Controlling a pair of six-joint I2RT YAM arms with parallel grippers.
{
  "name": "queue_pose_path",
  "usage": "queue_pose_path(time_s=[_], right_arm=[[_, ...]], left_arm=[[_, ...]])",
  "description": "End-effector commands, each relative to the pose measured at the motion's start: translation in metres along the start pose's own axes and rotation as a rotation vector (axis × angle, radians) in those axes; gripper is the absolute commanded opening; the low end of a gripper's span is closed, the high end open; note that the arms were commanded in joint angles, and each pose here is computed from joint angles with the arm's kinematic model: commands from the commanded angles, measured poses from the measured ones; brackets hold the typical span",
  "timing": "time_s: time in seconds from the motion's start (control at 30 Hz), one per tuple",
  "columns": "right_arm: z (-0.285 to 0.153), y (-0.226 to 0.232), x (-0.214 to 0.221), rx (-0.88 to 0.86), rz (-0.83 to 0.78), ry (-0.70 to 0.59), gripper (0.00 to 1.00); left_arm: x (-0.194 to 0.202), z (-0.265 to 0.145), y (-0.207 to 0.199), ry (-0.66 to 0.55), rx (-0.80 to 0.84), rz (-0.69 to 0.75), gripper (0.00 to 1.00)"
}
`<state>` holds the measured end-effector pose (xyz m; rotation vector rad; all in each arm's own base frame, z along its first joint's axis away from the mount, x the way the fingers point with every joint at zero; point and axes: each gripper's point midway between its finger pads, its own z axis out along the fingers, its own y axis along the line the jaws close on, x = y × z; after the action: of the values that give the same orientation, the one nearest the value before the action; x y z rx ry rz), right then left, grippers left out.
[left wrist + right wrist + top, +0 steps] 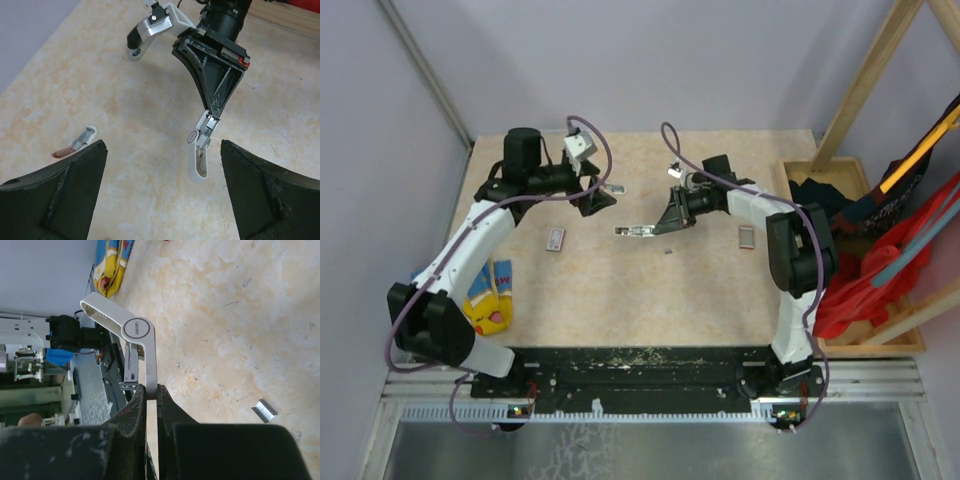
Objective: Unload the staples from the stapler
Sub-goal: Unload the staple at the center of the board.
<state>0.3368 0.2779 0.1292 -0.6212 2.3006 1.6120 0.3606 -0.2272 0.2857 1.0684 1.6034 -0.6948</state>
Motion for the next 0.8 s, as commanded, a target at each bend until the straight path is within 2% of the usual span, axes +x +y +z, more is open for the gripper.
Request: queue_pose_path(time_s=[0.0,0.27,0.47,0.77], right_arm=[[-0.003,0.039,-0.018,-0.009,-0.209,-0.017,0.00],[0.002,0.047,-0.012,-0.039,-0.239,0.011,0.00],[0.003,0.055,-0.009,-0.071,-0.260,0.024,0.00],[0.002,0.062,-0.007,-0.102,-0.273,0.032,0.00]], left_arm=[[0.023,0.018,-0.014,0.095,0.093,-0.122,0.99],[0.055,0.047,-0.030,0.194,0.214,-0.123,0.99],[0.078,0.060,-0.040,0.226,0.318,-0.146,1.00],[0.097,0.072,-0.056,0.276,0.398,-0.136,0.91]])
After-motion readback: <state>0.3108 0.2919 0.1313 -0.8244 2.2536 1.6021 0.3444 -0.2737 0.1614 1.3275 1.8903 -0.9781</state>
